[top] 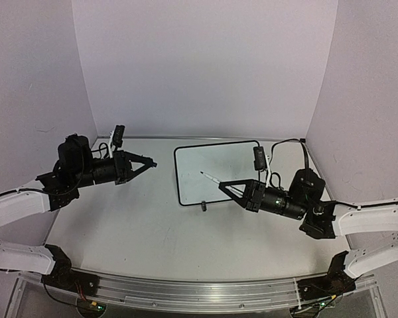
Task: Write a sentence on the whiteboard
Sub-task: Open the pen cap from the whiteboard marker, then place the pen cap at the center of the board.
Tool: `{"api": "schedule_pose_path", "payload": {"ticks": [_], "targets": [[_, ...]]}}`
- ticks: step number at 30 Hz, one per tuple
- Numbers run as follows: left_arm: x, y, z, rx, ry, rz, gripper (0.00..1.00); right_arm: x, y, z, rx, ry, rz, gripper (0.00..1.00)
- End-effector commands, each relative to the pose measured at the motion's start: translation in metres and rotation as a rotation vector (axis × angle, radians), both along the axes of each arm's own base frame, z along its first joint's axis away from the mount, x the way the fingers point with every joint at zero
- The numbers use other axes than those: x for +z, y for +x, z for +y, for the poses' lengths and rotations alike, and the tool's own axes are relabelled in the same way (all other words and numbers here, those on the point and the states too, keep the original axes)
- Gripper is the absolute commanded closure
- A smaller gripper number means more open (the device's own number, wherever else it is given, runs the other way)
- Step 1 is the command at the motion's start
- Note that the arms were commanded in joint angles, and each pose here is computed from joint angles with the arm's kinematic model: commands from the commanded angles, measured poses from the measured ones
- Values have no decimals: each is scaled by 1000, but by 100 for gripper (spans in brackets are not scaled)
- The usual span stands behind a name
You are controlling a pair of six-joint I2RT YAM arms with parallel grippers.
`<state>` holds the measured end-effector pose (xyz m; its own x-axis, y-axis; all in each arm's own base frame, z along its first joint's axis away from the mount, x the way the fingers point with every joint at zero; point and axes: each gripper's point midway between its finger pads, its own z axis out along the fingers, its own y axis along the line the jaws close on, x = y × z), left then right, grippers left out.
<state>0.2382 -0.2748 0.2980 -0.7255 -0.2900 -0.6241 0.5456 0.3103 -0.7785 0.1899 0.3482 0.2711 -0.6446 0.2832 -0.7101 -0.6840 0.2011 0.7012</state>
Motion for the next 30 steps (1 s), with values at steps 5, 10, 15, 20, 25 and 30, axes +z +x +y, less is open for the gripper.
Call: {"api": "schedule_pose_path", "payload": {"ticks": [5, 10, 15, 20, 25, 30], "targets": [[-125, 9, -2, 43, 348, 227, 100, -3, 25, -12, -148, -253, -73, 100], [-162, 2, -16, 5, 444, 264, 100, -19, 36, -21, -223, -308, -63, 100], [-194, -9, -33, -30, 553, 281, 100, -29, 40, -19, -234, -330, -45, 100], [-218, -13, -43, -53, 548, 336, 100, -34, 42, -14, -223, -347, -41, 100], [-238, -9, -43, -41, 603, 383, 99, -35, 42, -6, -202, -353, -38, 100], [-254, -6, -37, -9, 666, 422, 89, -38, 43, -3, -192, -361, -37, 100]]}}
